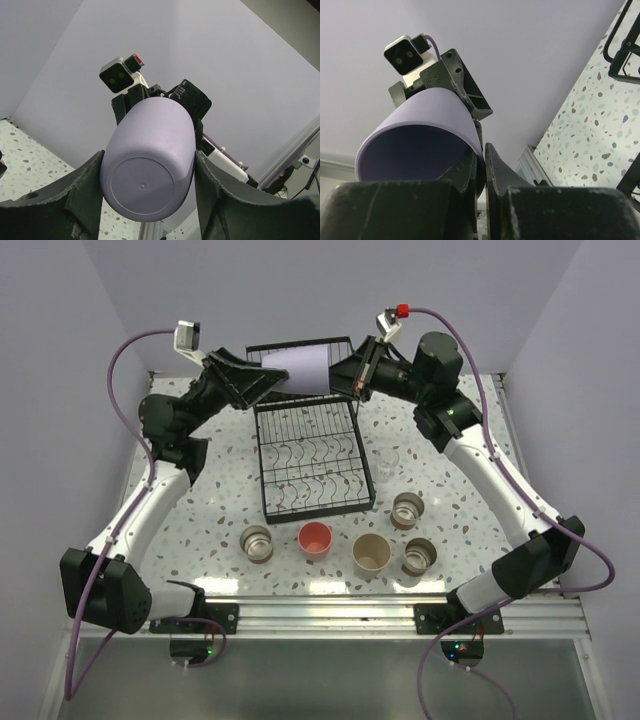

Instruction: Load the cups into the dish rack

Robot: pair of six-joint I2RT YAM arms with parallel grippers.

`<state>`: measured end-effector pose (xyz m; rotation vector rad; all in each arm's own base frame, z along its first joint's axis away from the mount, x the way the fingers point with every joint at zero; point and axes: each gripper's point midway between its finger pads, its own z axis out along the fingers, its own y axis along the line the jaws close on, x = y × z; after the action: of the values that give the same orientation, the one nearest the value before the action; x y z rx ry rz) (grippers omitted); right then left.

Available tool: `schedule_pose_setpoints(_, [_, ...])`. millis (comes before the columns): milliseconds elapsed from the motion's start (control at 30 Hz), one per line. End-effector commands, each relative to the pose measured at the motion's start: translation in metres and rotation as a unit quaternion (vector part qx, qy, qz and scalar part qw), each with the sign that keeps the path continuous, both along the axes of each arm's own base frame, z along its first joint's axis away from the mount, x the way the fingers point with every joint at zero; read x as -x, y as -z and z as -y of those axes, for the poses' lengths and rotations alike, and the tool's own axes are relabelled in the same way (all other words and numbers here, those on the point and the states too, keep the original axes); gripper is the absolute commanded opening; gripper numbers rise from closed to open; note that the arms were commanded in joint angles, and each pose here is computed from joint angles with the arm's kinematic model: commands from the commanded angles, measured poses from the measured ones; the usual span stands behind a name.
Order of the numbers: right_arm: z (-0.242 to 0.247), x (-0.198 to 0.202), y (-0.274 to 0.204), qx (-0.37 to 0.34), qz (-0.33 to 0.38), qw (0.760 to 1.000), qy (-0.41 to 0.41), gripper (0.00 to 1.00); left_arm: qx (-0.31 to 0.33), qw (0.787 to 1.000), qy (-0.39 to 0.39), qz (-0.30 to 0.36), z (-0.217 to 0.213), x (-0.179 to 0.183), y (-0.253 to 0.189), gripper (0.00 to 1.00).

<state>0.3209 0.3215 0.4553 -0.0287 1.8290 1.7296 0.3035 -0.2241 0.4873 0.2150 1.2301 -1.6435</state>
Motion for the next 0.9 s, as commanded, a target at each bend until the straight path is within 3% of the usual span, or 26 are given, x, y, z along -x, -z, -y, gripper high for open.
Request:
schedule_pose_setpoints(0, [0.0, -0.006, 0.012, 0.019, -0.011, 1.0, 0.013, 0.0, 0.018, 0.998, -0.026, 0.056, -0.008, 0.014, -0.021, 0.2])
schedule_pose_setpoints(100, [0.0, -0.012, 0.029, 0.04, -0.031, 0.998, 0.022, 0.0, 0.008, 0.998, -0.042, 0.053, -0.009, 0.013, -0.02, 0.03])
schedule_pose_setpoints(167, [0.004, -0.016, 0.044, 0.065, -0.049, 0.996, 0.036, 0.27, -0.013, 0.997, -0.061, 0.045, -0.01, 0.007, -0.018, 0.0])
schedule_pose_setpoints(233, [0.009, -0.018, 0.051, 0.092, -0.039, 0.994, 0.051, 0.45, -0.028, 0.995, -0.081, 0.048, -0.012, 0.004, -0.025, 0.0])
schedule_pose_setpoints(333, [0.025, -0.018, 0.061, 0.141, -0.034, 0.986, 0.085, 0.54, -0.073, 0.99, -0.116, 0.04, -0.014, -0.011, -0.021, 0.0])
schedule_pose_setpoints(467, [0.057, -0.004, 0.083, 0.221, -0.047, 0.966, 0.126, 0.59, -0.129, 0.979, -0.157, 0.031, -0.018, -0.036, -0.01, 0.0])
schedule_pose_setpoints(633, [0.115, 0.013, 0.134, 0.359, -0.07, 0.911, 0.193, 0.59, -0.222, 0.946, -0.234, 0.042, -0.032, -0.075, -0.008, 0.0])
schedule_pose_setpoints(867, [0.143, 0.038, 0.152, 0.407, -0.059, 0.89, 0.195, 0.6, -0.345, 0.896, -0.28, 0.011, -0.038, -0.156, 0.03, 0.0])
